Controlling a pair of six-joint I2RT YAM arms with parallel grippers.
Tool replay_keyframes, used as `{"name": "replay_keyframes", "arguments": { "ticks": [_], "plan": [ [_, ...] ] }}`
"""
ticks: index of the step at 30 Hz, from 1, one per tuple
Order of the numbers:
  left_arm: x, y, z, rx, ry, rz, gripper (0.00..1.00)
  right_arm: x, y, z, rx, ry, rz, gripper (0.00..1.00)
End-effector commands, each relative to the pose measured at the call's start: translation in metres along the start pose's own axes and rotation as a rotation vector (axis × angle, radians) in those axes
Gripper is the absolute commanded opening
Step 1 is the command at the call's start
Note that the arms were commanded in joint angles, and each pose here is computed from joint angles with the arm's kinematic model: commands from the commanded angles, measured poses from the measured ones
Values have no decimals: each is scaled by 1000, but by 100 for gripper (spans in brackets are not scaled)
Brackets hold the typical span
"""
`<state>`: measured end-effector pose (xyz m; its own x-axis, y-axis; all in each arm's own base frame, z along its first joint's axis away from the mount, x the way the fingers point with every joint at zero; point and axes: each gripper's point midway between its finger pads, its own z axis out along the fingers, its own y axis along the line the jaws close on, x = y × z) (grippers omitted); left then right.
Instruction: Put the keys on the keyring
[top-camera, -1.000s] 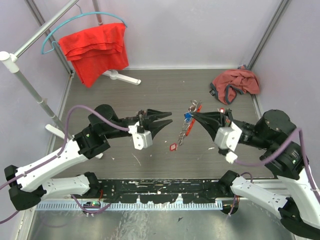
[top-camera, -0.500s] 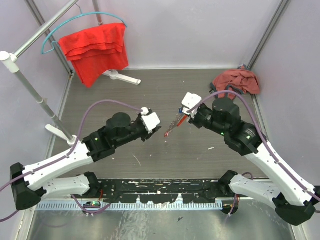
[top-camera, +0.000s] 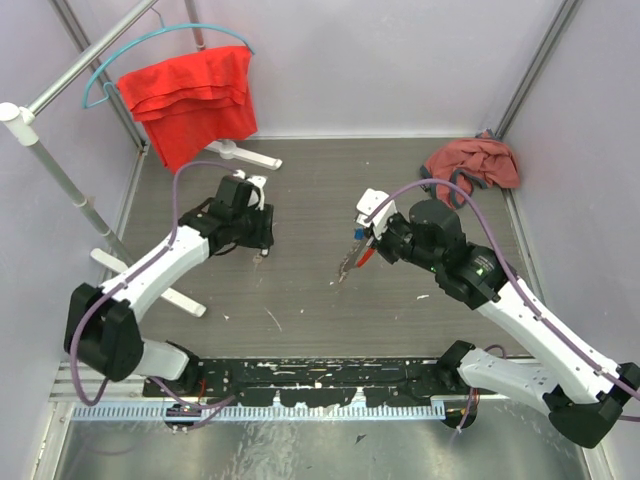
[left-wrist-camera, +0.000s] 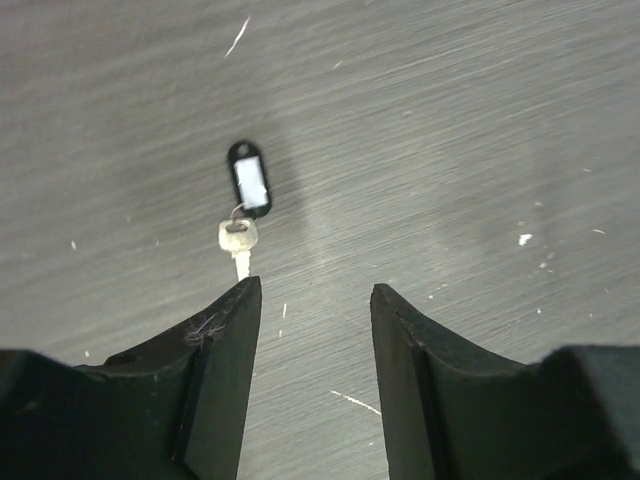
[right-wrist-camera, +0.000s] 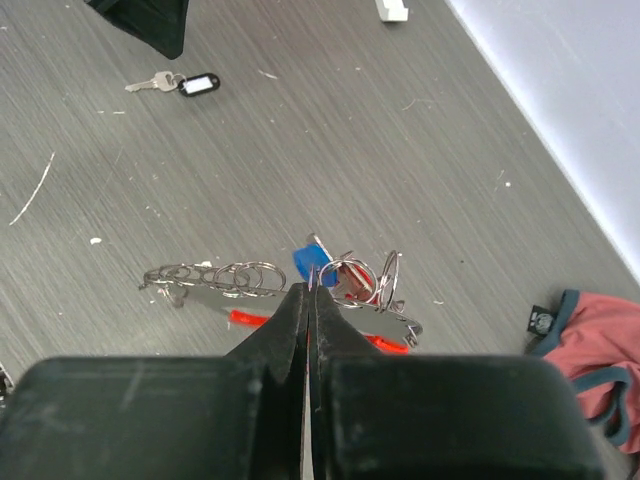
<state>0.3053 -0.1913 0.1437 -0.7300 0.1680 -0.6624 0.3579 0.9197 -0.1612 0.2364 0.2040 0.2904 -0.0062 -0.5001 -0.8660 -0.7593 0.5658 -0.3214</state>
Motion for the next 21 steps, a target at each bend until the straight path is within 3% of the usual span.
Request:
{"name": "replay_keyframes", "arguments": {
  "ticks": [1,6,15,21],
  "plan": [
    [25,14,11,6,149,-156,56,-16,2,2,-12,-73,44,1],
    [39,37,36,28,212,-213,57,-11,15,5,-76,-63,61,1],
    [52,48,71,60,302,-119,59,-12,26,3,-138,-60,81,1],
    [50,55,80,56,293,-66,58,-12,33,2,-176,-54,84,1]
  ]
}}
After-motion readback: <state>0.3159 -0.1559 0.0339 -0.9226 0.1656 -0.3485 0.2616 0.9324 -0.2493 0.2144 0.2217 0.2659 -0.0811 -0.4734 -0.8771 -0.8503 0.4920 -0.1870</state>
